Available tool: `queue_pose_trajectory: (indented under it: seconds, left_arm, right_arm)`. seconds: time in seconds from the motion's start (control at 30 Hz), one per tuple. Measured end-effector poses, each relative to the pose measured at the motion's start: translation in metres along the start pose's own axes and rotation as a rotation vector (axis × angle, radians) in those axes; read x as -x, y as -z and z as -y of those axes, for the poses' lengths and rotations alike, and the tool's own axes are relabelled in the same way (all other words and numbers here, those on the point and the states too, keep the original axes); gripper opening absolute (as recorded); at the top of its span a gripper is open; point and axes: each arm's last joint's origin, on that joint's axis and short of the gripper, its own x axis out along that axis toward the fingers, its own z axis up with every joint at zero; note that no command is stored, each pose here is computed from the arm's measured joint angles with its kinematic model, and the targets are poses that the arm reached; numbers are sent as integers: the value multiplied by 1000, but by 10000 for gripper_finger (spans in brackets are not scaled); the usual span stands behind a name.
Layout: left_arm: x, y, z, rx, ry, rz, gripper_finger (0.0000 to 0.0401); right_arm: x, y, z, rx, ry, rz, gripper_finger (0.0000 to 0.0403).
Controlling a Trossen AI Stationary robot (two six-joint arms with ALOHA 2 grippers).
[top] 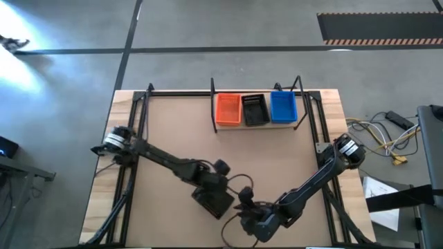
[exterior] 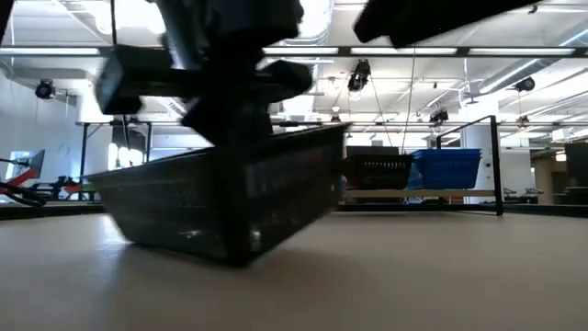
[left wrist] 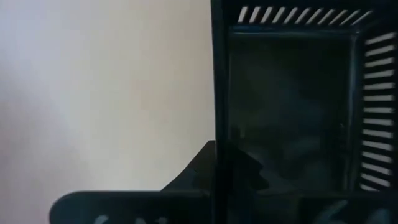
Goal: Stack baskets on shelf by color
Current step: Stack the black basket in the other black baskets on the shelf
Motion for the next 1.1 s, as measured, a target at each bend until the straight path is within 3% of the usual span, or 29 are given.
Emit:
queue_pose_trajectory:
  seconds: [0.1,0.23,0.37,0.83,1.1]
  left_arm:
    - [-9,-9,-7,-71,-5,2,0]
    - [-14,-16,-11,-130,-12,10,0]
    - [-16,-15,-11,-159,-15,13,0]
    - [-19,-7,-7,-153,35,6,0]
    - [-19,-11,-6,-154,77,65,0]
  right_arm:
    - [-6,-3,-4,112,-45,-54,144]
    - [-20,-6,-13,167,-52,-78,149]
    - [-33,-2,-18,204,54,-134,135]
    - [-41,13,-24,180,71,-193,86]
    - [-47,30,-30,128,81,-205,83]
